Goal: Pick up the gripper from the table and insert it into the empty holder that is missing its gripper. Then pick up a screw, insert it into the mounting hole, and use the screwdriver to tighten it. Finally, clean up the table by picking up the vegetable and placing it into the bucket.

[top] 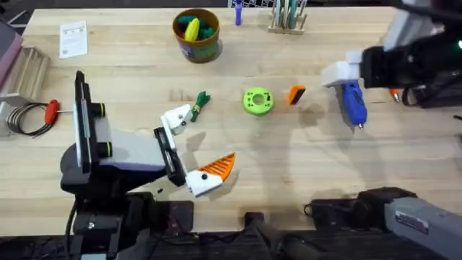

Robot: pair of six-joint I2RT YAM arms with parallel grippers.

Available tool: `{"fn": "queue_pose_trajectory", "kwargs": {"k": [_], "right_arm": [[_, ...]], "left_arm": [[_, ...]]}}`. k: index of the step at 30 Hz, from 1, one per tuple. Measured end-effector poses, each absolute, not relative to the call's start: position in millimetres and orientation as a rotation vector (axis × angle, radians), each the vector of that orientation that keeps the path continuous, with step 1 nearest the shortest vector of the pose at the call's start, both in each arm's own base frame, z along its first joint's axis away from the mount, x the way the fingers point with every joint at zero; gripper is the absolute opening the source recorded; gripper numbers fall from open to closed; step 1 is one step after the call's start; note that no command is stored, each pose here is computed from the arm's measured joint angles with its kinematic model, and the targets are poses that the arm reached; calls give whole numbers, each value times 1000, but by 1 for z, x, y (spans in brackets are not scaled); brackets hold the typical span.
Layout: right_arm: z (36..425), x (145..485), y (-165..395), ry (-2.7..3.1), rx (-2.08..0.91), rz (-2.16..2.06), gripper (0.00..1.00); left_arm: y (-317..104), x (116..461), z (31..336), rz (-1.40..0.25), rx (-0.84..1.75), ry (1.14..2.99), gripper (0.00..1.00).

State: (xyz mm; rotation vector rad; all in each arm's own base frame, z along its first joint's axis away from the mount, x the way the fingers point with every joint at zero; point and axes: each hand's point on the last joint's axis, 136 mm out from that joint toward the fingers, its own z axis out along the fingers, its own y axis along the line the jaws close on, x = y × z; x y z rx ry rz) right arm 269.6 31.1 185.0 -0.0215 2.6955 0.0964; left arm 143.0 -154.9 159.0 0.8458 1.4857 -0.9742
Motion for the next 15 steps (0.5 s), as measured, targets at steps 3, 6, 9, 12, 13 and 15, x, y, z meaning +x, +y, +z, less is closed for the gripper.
{"fn": "queue_pose_trajectory", "kwargs": {"k": [3,6,9,12,13,15], "right_arm": [[190,273,51,2759,-95,115,980],[193,280,76,2792,-201,130,980],[192,285,100,2820,-297,140,979],[185,289,118,2851,-319,154,980],[181,290,120,2866,-308,153,980],[173,291,119,2902,-256,149,980]], "left_arm": [[-155,143,159,-974,846,1486,986],[-155,143,159,-974,846,1486,986],[-155,143,159,-974,846,1486,987],[-155,143,159,-974,846,1486,985],[-155,143,159,-974,846,1486,985],[-155,143,159,-974,846,1486,985]]}}
